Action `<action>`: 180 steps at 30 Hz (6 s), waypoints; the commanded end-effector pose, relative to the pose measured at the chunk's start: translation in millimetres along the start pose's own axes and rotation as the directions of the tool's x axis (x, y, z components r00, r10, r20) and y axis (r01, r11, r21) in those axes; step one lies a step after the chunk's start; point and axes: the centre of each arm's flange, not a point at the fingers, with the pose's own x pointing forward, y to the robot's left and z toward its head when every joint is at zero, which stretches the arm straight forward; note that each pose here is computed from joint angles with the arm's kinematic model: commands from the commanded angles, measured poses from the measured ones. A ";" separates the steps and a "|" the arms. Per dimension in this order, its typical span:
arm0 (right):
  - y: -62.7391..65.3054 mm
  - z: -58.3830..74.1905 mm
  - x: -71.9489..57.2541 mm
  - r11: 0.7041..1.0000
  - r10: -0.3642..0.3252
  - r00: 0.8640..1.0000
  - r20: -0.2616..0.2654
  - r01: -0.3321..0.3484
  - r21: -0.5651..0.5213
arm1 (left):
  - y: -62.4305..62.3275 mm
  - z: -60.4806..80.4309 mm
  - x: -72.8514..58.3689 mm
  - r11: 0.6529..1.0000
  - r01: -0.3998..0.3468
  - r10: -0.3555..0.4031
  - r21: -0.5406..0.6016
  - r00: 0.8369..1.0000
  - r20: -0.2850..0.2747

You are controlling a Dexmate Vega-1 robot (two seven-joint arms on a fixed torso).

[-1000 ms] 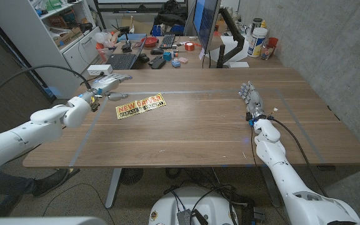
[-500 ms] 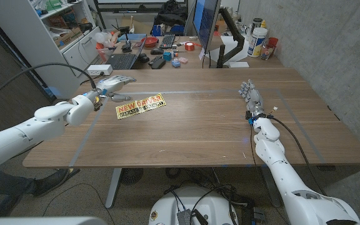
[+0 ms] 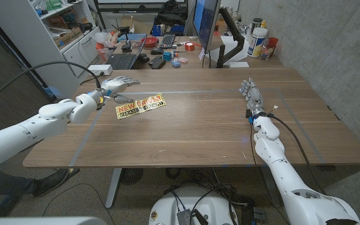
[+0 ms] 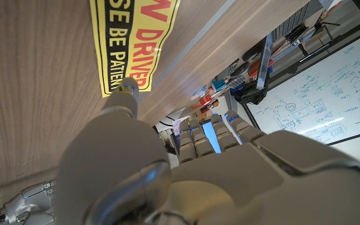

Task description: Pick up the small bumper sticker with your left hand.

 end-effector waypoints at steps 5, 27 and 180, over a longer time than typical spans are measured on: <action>0.0 -4.5 -3.4 1.000 -0.011 1.000 -0.011 0.011 0.012 | -7.1 6.9 5.6 0.997 0.053 -0.054 0.057 0.998 0.016; -6.0 -7.6 -7.4 0.999 -0.030 0.999 -0.022 0.031 0.020 | -17.9 2.4 16.3 0.992 0.094 -0.092 0.087 0.995 -0.029; 4.2 -2.6 -4.0 0.999 0.030 0.999 -0.025 -0.030 0.022 | -102.5 62.4 20.7 0.943 0.091 -0.160 -0.320 0.968 -0.195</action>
